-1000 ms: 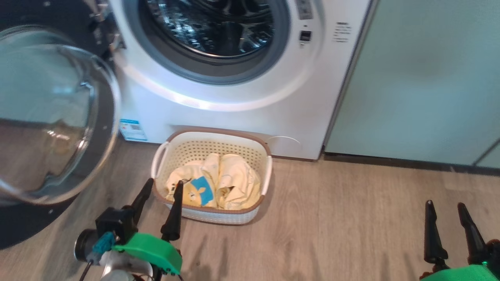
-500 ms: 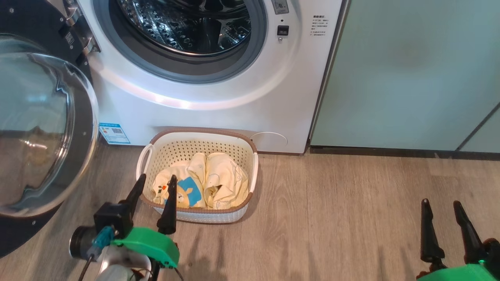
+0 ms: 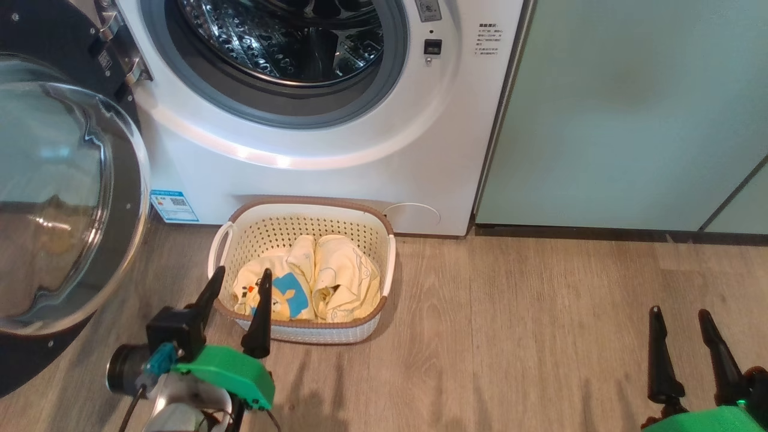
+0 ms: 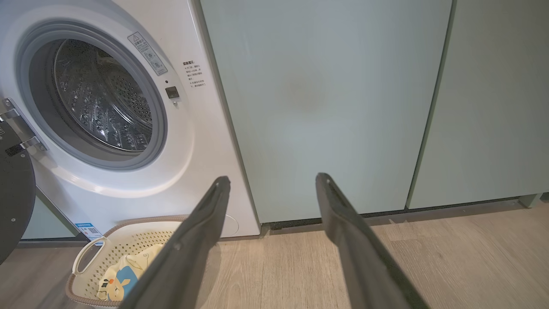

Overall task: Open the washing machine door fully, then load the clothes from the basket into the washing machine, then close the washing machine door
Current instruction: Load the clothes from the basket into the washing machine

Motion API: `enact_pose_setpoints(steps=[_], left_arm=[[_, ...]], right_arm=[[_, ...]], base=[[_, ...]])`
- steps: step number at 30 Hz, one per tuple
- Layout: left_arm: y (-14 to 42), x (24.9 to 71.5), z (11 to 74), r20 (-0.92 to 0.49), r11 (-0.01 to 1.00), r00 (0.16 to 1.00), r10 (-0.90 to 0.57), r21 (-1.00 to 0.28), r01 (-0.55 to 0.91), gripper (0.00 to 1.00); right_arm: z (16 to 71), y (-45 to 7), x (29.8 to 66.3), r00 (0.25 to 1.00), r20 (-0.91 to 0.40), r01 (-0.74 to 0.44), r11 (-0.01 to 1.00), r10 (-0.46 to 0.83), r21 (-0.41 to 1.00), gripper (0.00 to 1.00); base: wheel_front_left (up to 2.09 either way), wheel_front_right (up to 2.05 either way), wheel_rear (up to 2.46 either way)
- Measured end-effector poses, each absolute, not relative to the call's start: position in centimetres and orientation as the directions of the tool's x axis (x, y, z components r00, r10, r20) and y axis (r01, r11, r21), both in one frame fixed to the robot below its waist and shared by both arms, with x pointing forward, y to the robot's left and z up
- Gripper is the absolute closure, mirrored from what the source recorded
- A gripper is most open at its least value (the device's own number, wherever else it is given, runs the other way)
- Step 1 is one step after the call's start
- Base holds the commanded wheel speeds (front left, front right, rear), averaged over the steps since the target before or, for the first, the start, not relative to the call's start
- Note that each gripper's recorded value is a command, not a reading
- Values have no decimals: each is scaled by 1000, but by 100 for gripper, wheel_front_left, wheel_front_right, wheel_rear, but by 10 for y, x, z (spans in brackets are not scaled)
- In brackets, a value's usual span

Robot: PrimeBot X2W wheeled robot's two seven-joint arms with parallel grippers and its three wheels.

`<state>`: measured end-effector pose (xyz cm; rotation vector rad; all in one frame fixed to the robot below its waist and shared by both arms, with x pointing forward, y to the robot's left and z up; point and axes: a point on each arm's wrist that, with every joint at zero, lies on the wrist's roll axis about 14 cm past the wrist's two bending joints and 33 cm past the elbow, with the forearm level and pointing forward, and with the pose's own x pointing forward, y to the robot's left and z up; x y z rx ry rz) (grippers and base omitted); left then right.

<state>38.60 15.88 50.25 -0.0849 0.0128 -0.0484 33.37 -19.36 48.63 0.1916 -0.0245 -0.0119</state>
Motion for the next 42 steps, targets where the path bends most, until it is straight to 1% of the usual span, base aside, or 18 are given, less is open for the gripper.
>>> enact_pose_setpoints(steps=[10, 16, 28, 34, 42], left_arm=[[157, 387, 506, -1, 995, 998, -56, -78, 55, 0], [156, 386, 511, 15, 996, 998, -61, -71, 62, 0], [154, 386, 511, 15, 995, 998, -68, -67, 68, 0], [150, 387, 510, 12, 995, 997, -78, -66, 79, 0], [149, 388, 506, 5, 994, 997, -77, -76, 78, 0]], right_arm=[[486, -194, 334, 1000, 23, 11, 981, -15, 193, 0], [489, -193, 334, 999, 31, 6, 981, -12, 193, 0], [489, -193, 334, 999, 31, 8, 981, -14, 194, 0], [488, -194, 334, 999, 28, 13, 980, -19, 200, 0], [484, -195, 335, 1000, 16, 17, 980, -20, 200, 0]], base=[[4, -7, 4], [70, -116, 46], [149, -161, 13], [64, -64, 0], [4, -4, 0]])
